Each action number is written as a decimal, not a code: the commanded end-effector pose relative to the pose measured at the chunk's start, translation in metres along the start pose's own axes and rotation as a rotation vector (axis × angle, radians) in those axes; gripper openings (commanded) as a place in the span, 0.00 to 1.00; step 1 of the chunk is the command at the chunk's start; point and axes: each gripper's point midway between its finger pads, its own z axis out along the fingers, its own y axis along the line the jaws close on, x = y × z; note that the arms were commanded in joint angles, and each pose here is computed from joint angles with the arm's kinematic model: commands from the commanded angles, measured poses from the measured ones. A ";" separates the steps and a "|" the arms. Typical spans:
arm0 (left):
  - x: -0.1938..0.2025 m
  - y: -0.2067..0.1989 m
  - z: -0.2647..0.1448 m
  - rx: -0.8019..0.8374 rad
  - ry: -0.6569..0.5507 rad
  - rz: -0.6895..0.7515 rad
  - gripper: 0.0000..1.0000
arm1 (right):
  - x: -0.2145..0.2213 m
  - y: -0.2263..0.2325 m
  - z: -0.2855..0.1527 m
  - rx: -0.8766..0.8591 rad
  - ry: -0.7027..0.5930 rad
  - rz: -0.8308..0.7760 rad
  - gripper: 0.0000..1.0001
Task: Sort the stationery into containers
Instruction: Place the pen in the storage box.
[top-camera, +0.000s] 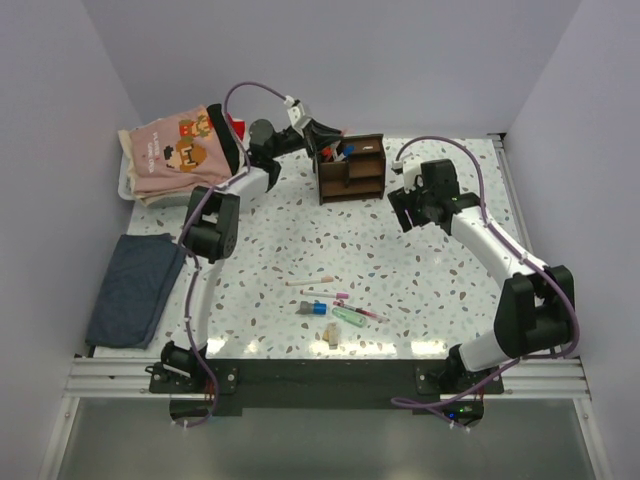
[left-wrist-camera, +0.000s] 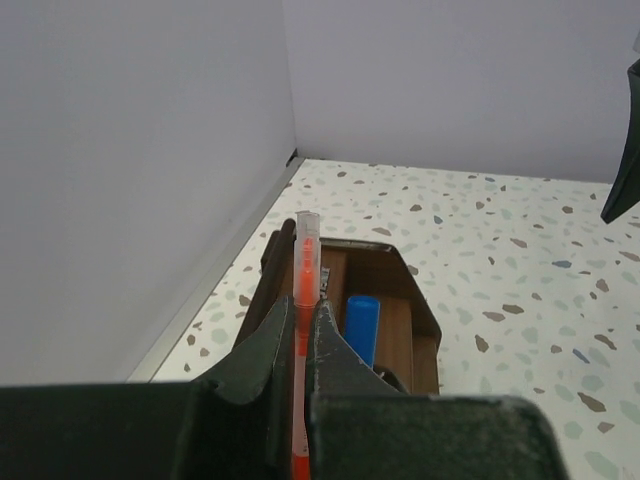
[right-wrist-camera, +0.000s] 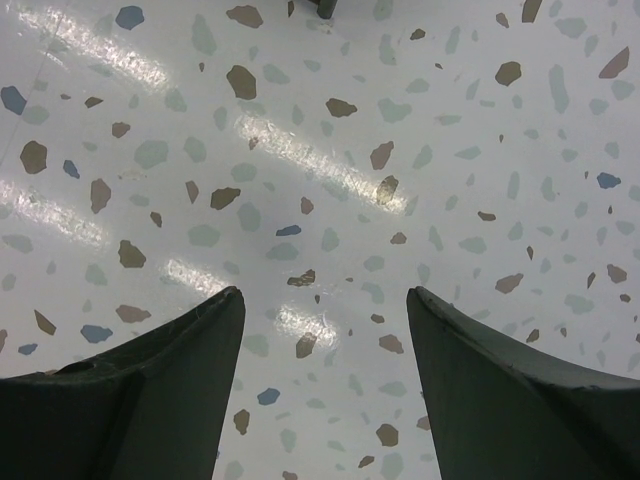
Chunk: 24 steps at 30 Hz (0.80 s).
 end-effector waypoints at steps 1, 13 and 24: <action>-0.026 0.010 -0.017 -0.032 -0.033 0.060 0.03 | -0.020 -0.009 -0.004 0.022 -0.045 -0.003 0.70; -0.091 -0.006 -0.030 -0.016 -0.072 0.176 0.56 | -0.022 -0.006 -0.007 0.014 -0.066 0.010 0.70; -0.060 -0.138 -0.120 0.076 0.417 0.047 0.61 | -0.011 0.003 -0.014 -0.017 -0.103 -0.017 0.70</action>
